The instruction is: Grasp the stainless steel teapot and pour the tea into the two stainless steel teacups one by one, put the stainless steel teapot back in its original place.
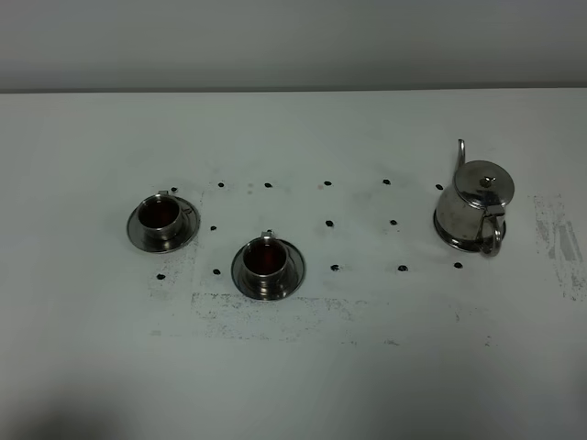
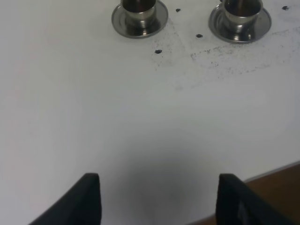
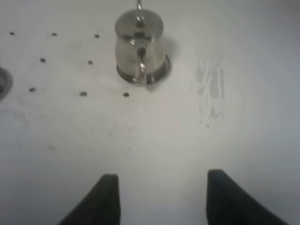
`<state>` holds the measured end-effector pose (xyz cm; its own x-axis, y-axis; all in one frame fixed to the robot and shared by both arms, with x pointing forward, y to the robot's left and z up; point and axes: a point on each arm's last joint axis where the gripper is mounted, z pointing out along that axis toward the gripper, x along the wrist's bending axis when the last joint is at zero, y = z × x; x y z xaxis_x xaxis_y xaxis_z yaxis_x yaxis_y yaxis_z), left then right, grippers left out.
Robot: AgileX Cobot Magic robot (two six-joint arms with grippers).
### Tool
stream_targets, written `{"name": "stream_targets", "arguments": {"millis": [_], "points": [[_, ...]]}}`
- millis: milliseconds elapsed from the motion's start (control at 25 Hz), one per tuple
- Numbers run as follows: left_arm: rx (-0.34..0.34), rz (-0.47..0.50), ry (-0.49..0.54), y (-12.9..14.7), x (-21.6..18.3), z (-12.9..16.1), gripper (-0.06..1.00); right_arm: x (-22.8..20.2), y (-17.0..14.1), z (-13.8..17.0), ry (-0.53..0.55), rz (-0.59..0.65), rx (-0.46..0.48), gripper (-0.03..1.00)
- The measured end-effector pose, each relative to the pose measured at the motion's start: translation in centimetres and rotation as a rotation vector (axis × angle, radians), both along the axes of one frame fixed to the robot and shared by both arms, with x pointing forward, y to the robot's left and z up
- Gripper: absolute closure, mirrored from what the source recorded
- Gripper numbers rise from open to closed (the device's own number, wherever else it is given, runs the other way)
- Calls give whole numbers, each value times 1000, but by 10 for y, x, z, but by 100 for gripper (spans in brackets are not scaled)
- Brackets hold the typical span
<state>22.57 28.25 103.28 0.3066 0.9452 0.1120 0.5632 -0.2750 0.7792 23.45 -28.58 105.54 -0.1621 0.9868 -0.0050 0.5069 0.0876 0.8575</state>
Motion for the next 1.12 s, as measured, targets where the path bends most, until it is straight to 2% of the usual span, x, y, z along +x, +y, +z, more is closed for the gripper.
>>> {"name": "stream_targets", "arguments": {"millis": [120, 280, 720, 1120], "points": [[0, 0, 0, 0, 0, 0, 42, -7, 1, 0, -43, 19, -5, 56], [0, 0, 0, 0, 0, 0, 42, -8, 2, 0, -49, 30, 2, 56], [0, 0, 0, 0, 0, 0, 42, -11, 1, 0, -47, 187, 14, 56], [0, 0, 0, 0, 0, 0, 42, -10, -1, -1, -42, 167, 21, 58]]}}
